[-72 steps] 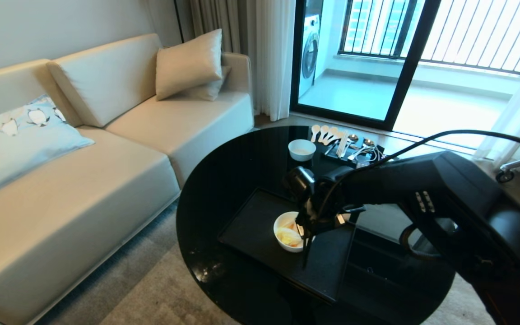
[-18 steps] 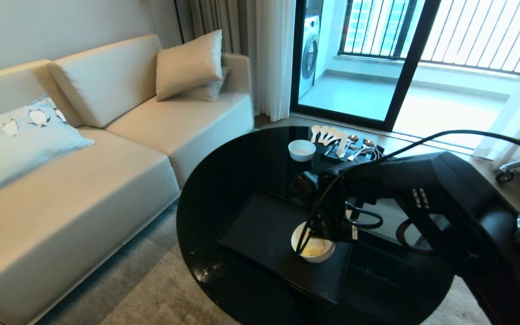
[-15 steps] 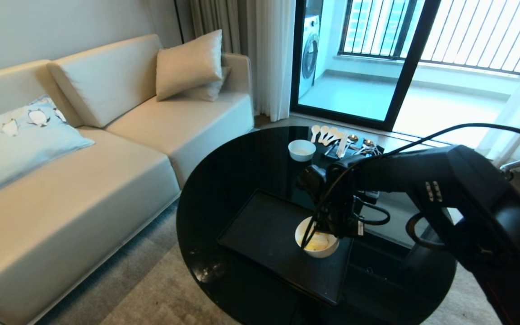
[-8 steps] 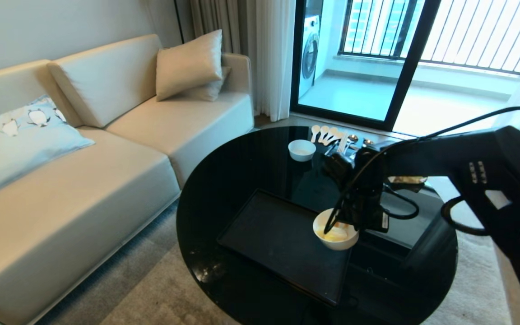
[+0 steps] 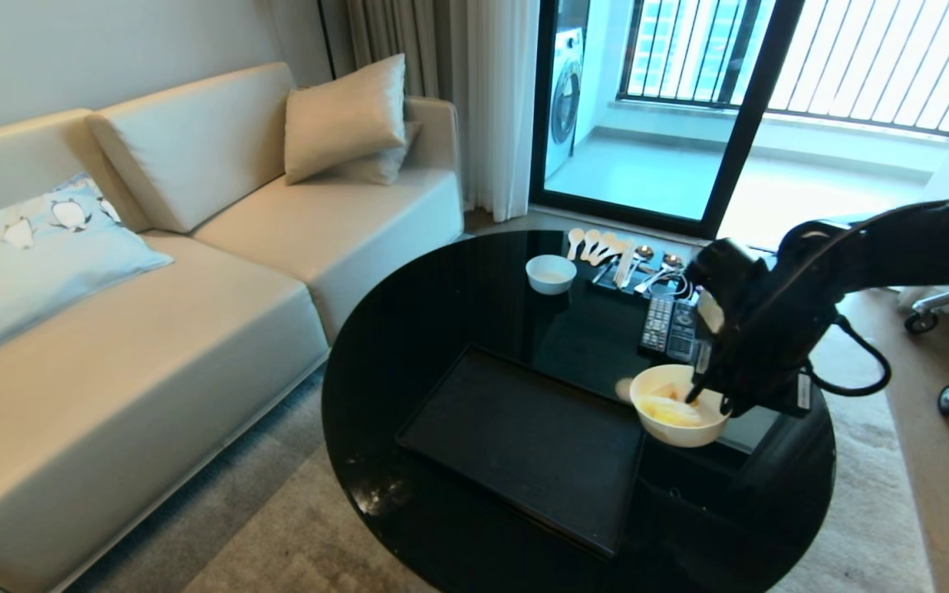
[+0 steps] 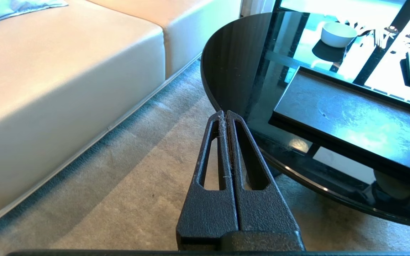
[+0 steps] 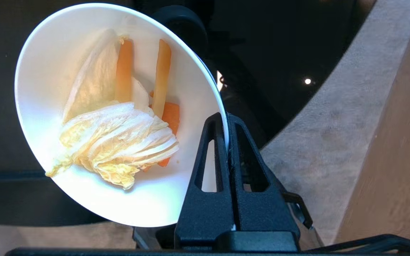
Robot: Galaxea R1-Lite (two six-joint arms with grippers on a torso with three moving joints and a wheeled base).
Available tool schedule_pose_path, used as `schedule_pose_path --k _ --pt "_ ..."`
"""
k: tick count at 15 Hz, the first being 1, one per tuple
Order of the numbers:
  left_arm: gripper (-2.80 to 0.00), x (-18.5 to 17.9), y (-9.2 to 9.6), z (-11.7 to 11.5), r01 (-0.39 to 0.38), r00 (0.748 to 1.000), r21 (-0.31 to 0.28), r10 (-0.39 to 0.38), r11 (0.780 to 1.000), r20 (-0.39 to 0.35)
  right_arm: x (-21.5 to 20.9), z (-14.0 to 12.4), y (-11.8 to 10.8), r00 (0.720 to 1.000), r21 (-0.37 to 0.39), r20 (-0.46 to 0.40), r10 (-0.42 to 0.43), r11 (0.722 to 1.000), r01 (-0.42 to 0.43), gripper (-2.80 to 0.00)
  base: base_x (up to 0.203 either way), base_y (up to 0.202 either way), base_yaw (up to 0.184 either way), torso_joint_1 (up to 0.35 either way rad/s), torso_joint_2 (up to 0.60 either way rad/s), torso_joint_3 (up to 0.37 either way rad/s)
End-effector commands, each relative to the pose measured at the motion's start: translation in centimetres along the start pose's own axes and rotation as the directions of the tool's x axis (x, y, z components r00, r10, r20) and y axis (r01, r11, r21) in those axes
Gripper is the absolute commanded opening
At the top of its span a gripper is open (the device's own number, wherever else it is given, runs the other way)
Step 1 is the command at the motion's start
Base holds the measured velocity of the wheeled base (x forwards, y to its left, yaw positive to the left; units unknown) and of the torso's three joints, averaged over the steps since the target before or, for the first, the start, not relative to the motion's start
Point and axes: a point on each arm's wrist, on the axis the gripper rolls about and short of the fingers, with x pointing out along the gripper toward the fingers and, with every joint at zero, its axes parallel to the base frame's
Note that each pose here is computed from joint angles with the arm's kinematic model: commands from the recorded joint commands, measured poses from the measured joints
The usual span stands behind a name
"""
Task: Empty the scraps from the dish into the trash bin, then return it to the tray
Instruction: Pick up the bowl with leftover food, then move the bowl over the trash can
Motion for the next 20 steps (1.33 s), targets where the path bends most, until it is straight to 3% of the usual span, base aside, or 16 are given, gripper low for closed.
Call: schedule_pose_path --k 1,5,8,11,14,20 --pt "-2.80 0.0 0.0 0.0 0.000 1.000 -0.001 0.000 1.000 0.001 -3.2 -0.5 -4.4 0.999 0.064 0.027 0.042 0.997 -0.044 -2.80 0.000 0.000 0.000 0.000 0.00 0.000" --pt "-2.80 0.0 0.0 0.0 0.000 1.000 -0.001 0.000 1.000 0.001 -4.0 -2.3 -11.4 0.996 0.095 0.051 0.068 0.993 -0.072 -2.80 0.000 0.000 0.000 0.000 0.00 0.000" --pt "-2.80 0.0 0.0 0.0 0.000 1.000 -0.001 0.000 1.000 0.001 -4.2 -4.6 -14.6 0.991 0.097 0.104 0.088 0.990 -0.098 -2.80 0.000 0.000 0.000 0.000 0.00 0.000" --pt "-2.80 0.0 0.0 0.0 0.000 1.000 -0.001 0.000 1.000 0.001 -5.4 -7.3 -16.2 0.976 0.083 0.172 0.132 0.986 -0.148 -2.80 0.000 0.000 0.000 0.000 0.00 0.000" --pt "-2.80 0.0 0.0 0.0 0.000 1.000 -0.001 0.000 1.000 0.001 -5.5 -9.5 -17.2 0.975 0.038 0.165 0.149 0.987 -0.157 -2.80 0.000 0.000 0.000 0.000 0.00 0.000" --pt "-2.80 0.0 0.0 0.0 0.000 1.000 -0.001 0.000 1.000 0.001 -5.6 -9.5 -17.2 0.973 0.033 0.173 0.153 0.987 -0.160 -2.80 0.000 0.000 0.000 0.000 0.00 0.000"
